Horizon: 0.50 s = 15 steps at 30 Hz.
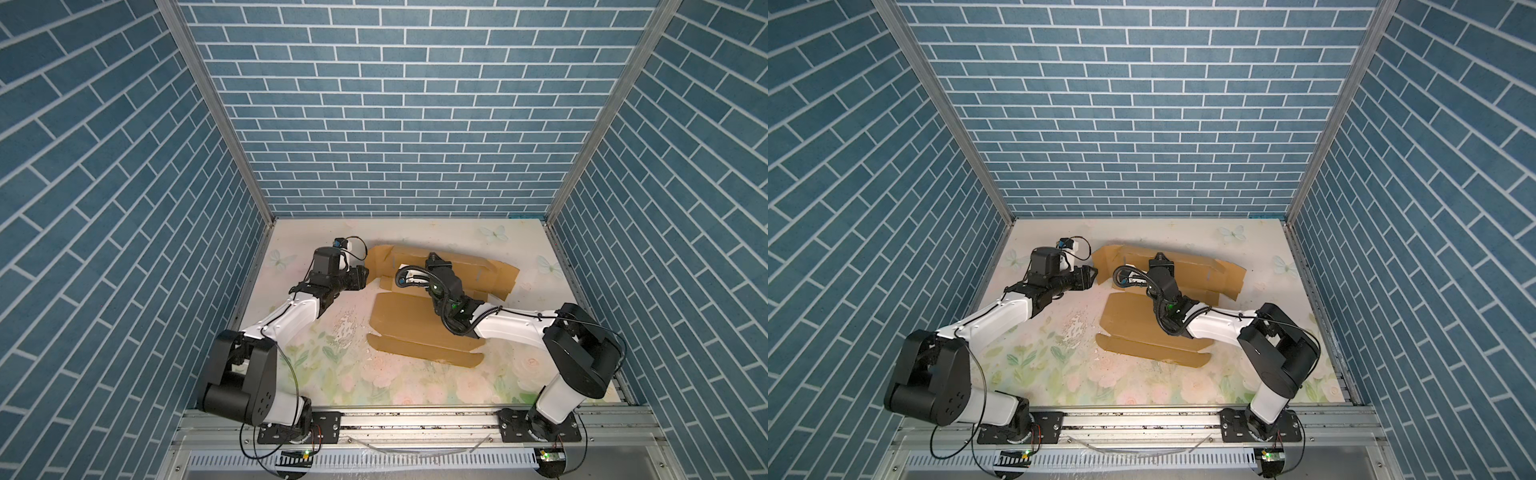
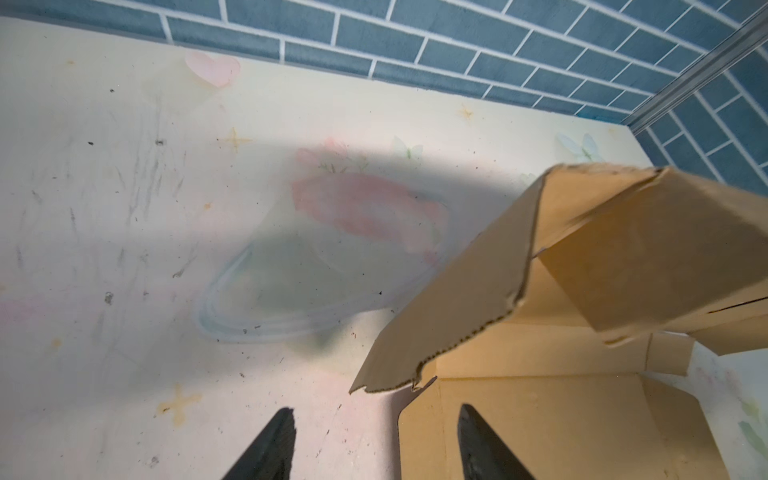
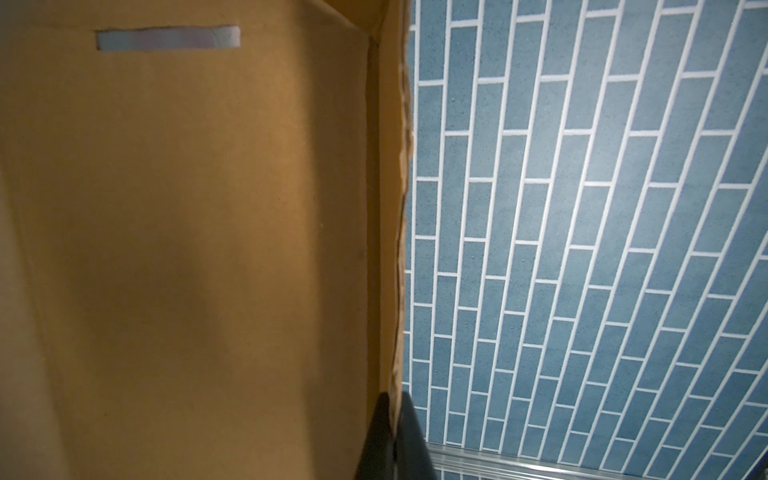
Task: Fold the paper box
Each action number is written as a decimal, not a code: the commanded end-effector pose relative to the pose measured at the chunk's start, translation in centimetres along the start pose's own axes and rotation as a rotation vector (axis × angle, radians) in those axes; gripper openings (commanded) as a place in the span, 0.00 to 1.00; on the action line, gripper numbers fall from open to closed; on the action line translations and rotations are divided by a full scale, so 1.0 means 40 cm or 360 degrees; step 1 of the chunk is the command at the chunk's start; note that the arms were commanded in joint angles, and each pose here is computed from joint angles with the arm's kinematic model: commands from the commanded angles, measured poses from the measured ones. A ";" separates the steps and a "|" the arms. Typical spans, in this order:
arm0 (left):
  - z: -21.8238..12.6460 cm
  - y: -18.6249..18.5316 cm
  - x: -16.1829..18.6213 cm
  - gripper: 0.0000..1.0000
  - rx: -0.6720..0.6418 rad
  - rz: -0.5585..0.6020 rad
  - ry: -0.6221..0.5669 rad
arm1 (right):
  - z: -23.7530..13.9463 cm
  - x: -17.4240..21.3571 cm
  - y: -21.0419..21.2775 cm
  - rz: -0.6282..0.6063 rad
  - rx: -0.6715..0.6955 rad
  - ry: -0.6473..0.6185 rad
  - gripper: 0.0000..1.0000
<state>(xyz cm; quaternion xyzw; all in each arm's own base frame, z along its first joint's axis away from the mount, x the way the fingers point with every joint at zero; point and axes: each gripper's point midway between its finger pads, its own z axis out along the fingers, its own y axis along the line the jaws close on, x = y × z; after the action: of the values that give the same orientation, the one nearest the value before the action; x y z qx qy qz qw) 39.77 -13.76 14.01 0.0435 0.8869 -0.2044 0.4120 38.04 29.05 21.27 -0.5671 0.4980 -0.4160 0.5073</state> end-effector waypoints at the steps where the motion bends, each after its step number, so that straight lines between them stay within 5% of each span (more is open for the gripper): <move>1: -0.002 -0.033 -0.079 0.61 0.0087 0.0110 -0.0192 | -0.004 0.007 -0.003 -0.0033 0.0029 0.0002 0.00; 7: 0.041 -0.058 -0.080 0.52 0.0120 0.0226 -0.0200 | -0.009 0.006 -0.008 -0.0047 0.0014 0.0001 0.00; 15: 0.047 -0.058 -0.096 0.27 0.0109 0.0313 -0.0274 | -0.011 0.010 -0.003 -0.0061 -0.0003 0.0006 0.00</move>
<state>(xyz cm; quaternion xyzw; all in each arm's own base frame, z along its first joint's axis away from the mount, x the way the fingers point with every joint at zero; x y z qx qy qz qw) 42.45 -15.92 14.63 0.1088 0.8537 -0.1991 0.4688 38.00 29.01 21.01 -0.5724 0.4965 -0.4173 0.5018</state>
